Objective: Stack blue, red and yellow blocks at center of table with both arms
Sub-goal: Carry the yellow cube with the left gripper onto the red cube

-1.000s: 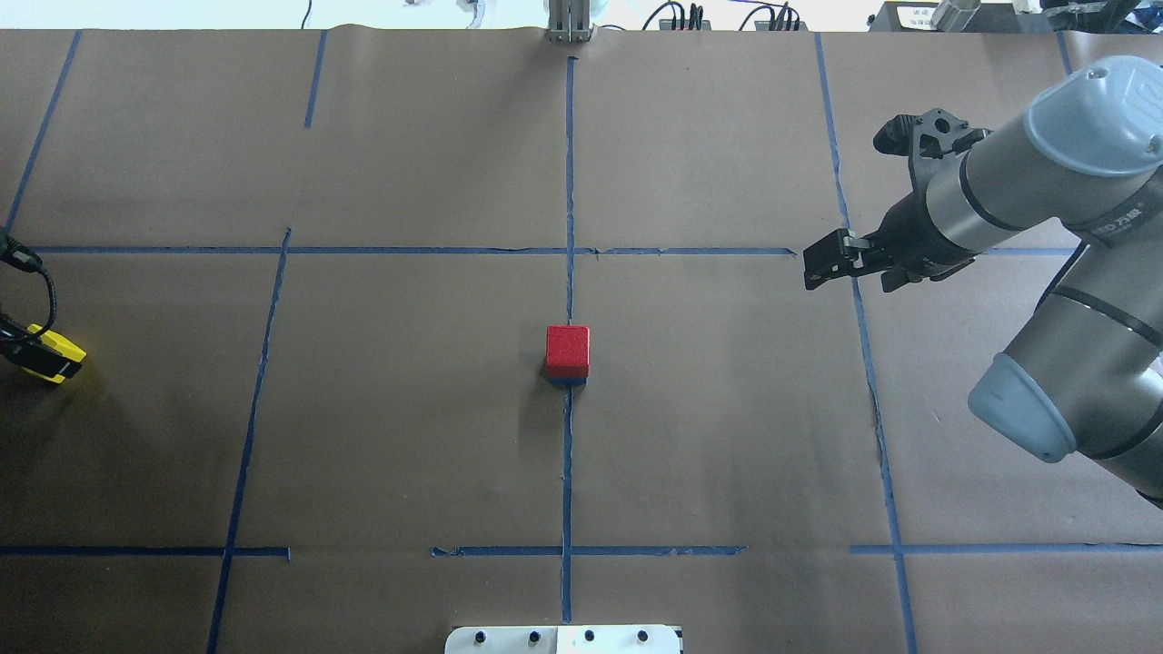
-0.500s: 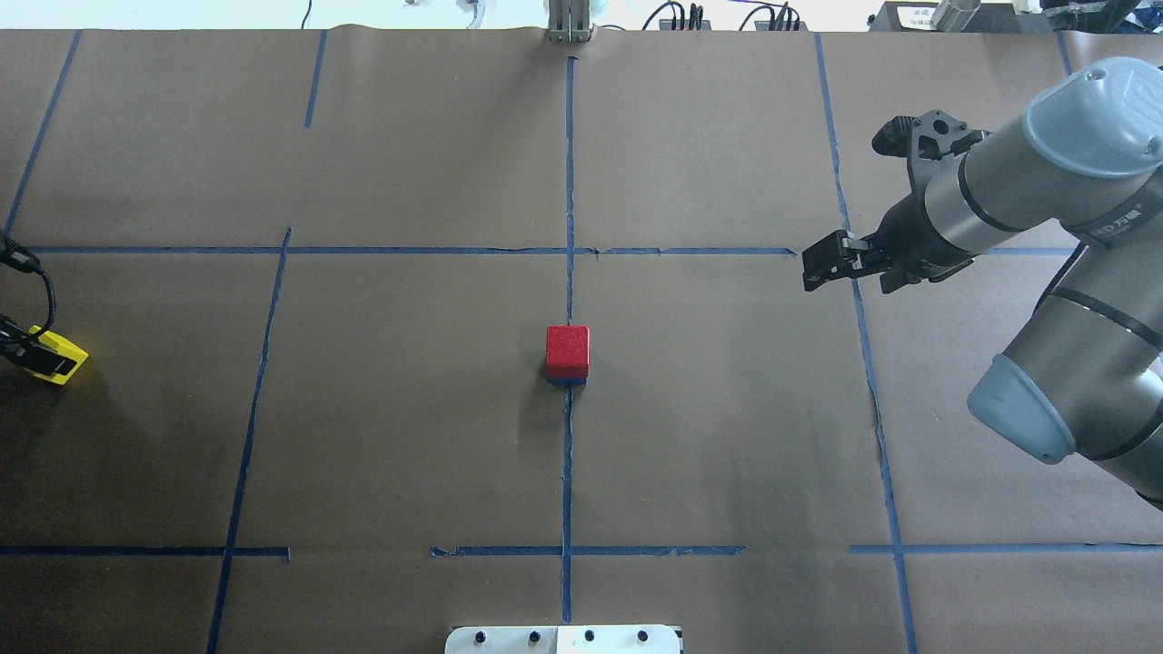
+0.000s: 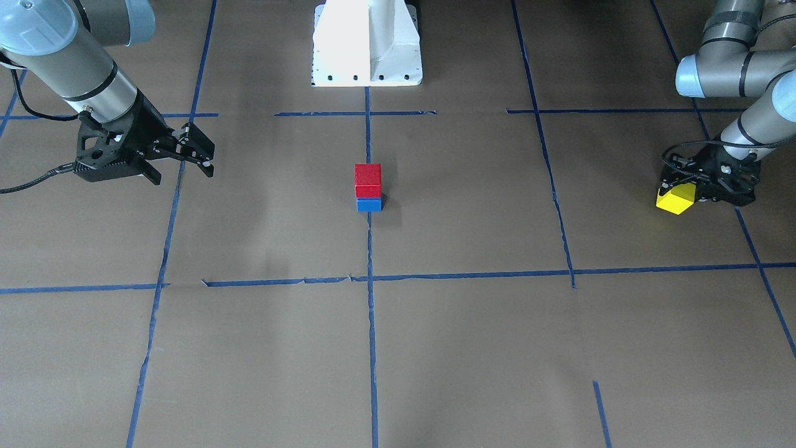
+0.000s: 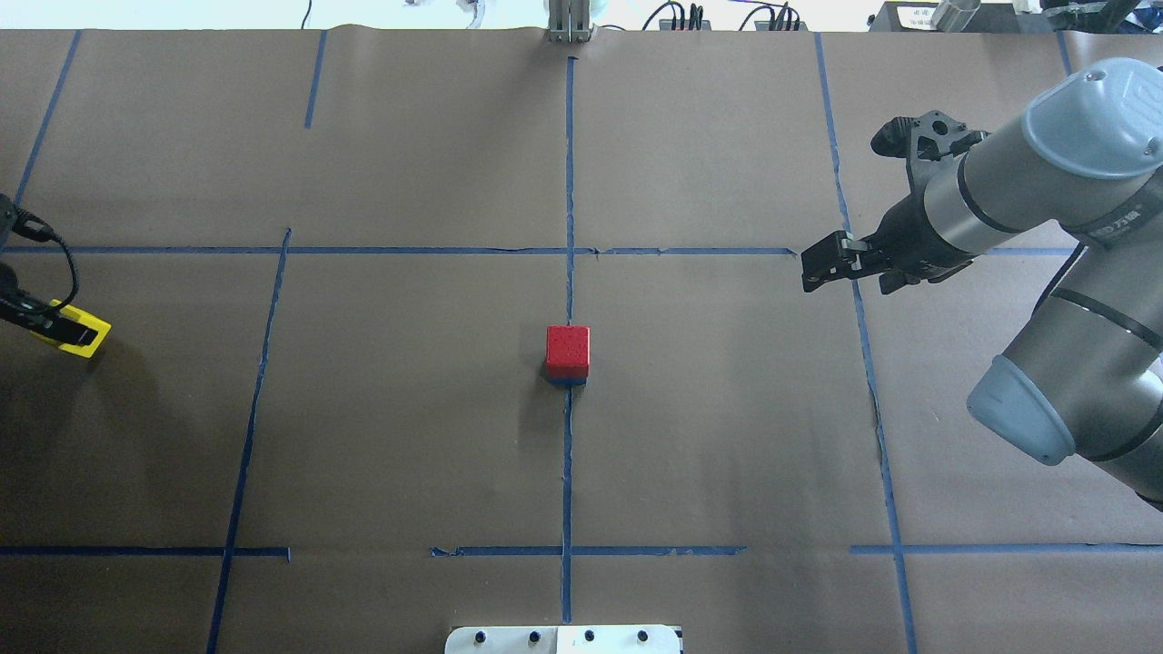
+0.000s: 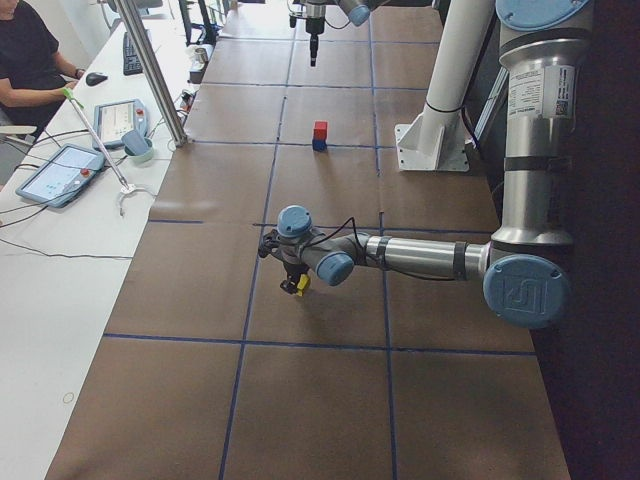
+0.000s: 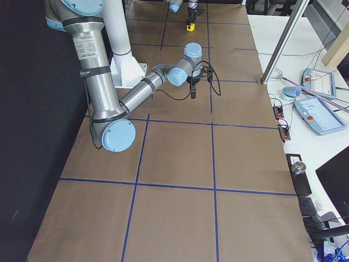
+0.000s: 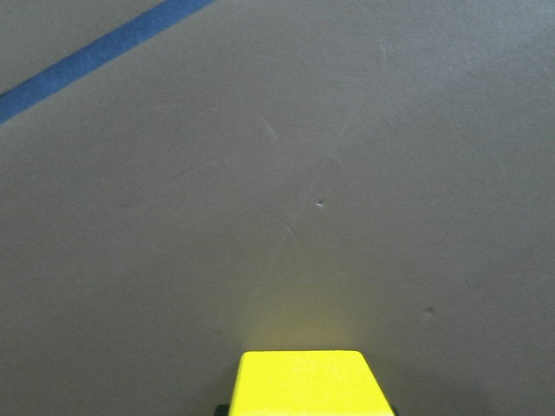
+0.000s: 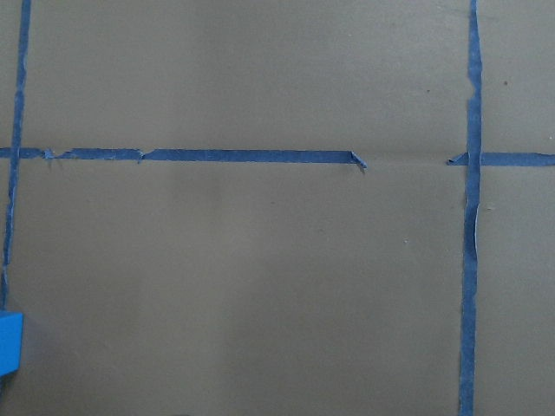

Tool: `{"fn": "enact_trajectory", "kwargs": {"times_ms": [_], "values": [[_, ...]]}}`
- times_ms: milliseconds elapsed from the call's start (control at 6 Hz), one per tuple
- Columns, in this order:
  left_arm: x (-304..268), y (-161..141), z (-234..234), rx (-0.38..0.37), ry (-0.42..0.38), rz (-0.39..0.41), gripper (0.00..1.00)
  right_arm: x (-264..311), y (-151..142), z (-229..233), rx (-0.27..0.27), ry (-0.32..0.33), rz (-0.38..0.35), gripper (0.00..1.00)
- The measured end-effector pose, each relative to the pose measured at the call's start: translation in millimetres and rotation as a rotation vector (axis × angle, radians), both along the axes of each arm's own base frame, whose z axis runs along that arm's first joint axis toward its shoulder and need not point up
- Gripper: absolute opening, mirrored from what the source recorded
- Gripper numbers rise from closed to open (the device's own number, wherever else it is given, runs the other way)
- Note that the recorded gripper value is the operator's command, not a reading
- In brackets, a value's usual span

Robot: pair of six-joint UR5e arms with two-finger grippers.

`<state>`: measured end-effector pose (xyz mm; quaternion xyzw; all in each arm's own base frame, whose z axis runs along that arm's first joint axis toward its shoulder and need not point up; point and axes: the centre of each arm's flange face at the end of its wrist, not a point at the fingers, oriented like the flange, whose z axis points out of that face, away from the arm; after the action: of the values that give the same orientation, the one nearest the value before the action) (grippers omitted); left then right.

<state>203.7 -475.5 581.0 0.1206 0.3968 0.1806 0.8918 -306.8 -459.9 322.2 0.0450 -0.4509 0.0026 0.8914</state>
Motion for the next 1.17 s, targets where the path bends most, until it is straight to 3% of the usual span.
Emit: {"fn": "enact_trajectory", "kwargs": {"times_ms": [333,667,1000,1167], "values": [[70.0,-15.1,-150.1,-0.100,0.066,-0.055,0.00,0.3,-0.5,0.2,0.003,0.000,-0.004,1.00],[169.4,-0.1,-337.0,-0.278,0.089,-0.088,0.00,1.1,-1.8,2.7,0.006,0.003,-0.009,1.00],[261.8,21.4,-439.7,-0.349,0.076,-0.148,0.00,3.7,-2.8,6.7,0.001,0.008,-0.006,1.00],[299.0,15.0,-462.5,-0.363,0.054,-0.176,0.00,4.5,-2.4,9.1,-0.002,0.011,-0.005,1.00]]}}
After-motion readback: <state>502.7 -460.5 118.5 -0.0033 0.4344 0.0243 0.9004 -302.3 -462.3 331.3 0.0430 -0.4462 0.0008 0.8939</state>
